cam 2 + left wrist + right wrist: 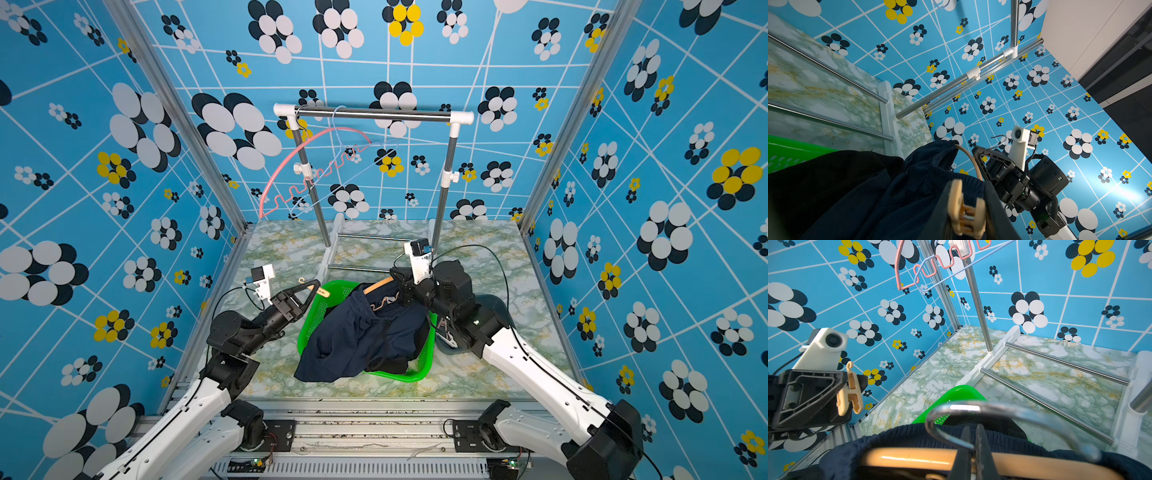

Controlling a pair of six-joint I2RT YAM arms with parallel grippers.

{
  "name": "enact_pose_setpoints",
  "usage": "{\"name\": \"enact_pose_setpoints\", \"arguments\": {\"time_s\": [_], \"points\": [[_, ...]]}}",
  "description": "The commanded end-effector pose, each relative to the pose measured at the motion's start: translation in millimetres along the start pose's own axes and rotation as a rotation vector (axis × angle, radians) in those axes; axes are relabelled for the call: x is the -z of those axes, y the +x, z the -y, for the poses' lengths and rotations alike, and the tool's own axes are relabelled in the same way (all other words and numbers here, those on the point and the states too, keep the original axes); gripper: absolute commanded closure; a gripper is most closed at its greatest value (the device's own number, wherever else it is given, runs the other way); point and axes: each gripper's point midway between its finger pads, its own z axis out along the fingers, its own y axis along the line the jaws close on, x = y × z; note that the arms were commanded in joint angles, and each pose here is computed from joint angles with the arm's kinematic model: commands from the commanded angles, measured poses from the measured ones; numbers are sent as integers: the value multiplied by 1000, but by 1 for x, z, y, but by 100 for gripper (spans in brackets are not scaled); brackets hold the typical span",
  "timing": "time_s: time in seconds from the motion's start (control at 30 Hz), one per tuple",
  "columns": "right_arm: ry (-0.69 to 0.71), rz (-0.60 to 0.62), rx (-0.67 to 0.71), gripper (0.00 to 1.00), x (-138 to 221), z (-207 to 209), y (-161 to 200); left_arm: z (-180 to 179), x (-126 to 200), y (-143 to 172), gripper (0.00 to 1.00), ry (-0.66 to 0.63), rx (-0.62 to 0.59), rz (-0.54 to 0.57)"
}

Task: Remove the clothespins securing shorts to the hanger
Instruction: Remove the clothespin from the hanger, then place the hanger in the basket.

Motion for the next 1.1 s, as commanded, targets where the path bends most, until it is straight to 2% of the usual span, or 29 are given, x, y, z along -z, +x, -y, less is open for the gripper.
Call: {"name": "enact_pose_setpoints", "arguments": {"time_s": [0.0, 0.13, 0.33, 0.57, 0.77, 0.9, 1.07], "points": [[25, 55, -31, 100, 12, 0, -20, 5, 4, -7, 100, -19, -84, 20], [95, 47, -18, 100, 19, 3, -22, 11, 10, -10, 100, -70, -183, 14], [319, 27, 85, 100, 30, 5, -30, 21, 17, -15, 100, -117, -312, 5], [574, 15, 213, 100, 40, -1, -46, 21, 24, -22, 100, -180, -394, 15], [761, 48, 264, 100, 47, 10, -72, 22, 28, -30, 100, -204, -431, 30], [840, 87, 284, 100, 48, 13, -91, 23, 29, -36, 100, -212, -451, 41], [808, 100, 268, 100, 37, 5, -102, 26, 26, -42, 100, -199, -460, 41]]}}
